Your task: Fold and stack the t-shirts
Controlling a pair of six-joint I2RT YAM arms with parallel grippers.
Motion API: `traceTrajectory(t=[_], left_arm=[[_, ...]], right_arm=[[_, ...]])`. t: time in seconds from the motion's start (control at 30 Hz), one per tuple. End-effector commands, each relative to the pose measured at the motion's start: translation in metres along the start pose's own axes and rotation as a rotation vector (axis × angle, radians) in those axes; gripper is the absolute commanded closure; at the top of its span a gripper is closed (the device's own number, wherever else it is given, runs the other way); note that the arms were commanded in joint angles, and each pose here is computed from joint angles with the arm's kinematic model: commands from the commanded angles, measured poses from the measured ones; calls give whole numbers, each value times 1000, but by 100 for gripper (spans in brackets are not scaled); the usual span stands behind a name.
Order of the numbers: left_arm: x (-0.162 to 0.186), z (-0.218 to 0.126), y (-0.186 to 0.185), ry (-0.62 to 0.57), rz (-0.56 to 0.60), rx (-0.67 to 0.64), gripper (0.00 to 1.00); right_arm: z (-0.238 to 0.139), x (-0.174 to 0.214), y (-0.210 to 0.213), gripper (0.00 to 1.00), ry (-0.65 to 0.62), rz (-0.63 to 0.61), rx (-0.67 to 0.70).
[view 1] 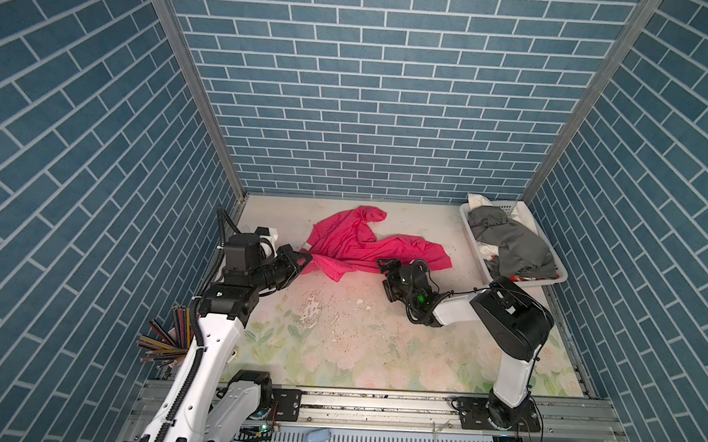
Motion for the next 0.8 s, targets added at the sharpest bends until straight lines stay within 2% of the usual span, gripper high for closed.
traceTrajectory(t=[0.0, 0.1, 0.17, 0.3, 0.53, 0.77], left_arm=[[-2, -5, -12, -13, 24, 47, 100], [-1, -5, -13, -8, 32, 41, 100], [-1, -5, -13, -6, 32, 39, 100], [2, -3, -10, 3, 29, 36, 100], [6, -2, -3, 10, 26, 20, 100], [6, -2, 3, 10, 28, -9, 100]], right_arm=[[13, -19, 15, 12, -108, 122, -159], [17, -38, 17, 20, -193, 150, -221], [19, -50, 16, 21, -235, 159, -248], [19, -77, 6, 36, -316, 199, -273], [2, -120, -6, 35, -421, 204, -246], [-5, -147, -15, 37, -454, 204, -256]])
Point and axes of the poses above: each gripper's point midway between its finger pads, its own z axis out along the fingers, its own y axis along the line the jaws close on, x = y × z, the point moved 5 cm from there along -z, back along the fingers, and after that the axes turned 8 degrees about z, right-handed, at the moved point
